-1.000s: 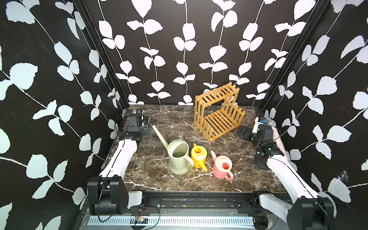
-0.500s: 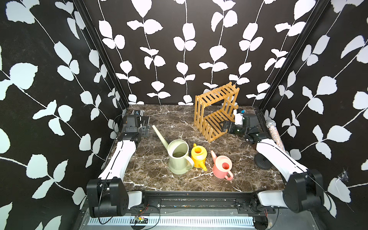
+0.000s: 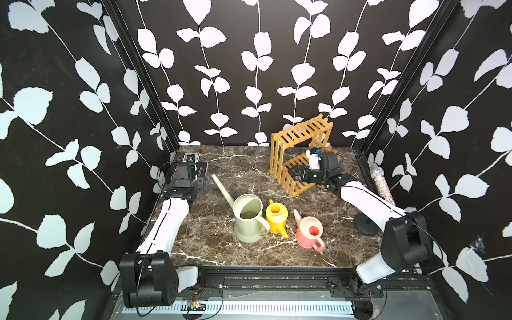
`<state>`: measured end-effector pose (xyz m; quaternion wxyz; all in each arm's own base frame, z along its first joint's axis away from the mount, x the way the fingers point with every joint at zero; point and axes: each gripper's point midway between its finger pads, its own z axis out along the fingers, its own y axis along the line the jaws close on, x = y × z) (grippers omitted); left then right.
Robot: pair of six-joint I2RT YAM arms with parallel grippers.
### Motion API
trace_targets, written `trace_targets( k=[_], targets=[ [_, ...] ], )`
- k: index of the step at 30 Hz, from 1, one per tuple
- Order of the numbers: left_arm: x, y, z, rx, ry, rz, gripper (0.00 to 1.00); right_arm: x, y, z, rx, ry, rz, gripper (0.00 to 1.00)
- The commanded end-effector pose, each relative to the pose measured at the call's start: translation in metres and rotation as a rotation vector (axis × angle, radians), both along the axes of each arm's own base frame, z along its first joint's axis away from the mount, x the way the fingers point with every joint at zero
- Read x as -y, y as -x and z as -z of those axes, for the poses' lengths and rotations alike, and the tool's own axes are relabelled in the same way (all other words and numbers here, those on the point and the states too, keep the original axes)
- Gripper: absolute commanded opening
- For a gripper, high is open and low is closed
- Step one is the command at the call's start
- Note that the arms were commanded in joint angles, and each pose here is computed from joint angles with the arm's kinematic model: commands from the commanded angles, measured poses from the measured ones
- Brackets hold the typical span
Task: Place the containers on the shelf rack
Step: Adjust the shelf at the center of the board.
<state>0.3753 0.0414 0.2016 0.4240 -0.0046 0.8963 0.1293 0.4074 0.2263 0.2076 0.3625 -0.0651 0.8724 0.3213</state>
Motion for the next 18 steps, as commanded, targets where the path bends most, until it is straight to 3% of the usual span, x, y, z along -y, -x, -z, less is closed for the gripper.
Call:
trace_targets(
  k=[1, 18],
  targets=[
    [-0.001, 0.004, -0.004, 0.024, 0.017, -0.008, 0.99, -0.02, 0.002, -0.013, 0.008, -0.038, -0.038, 0.96],
    [-0.001, 0.005, -0.007, 0.032, 0.029, -0.013, 0.99, -0.072, 0.011, 0.012, -0.127, -0.068, -0.081, 0.83]
  ],
)
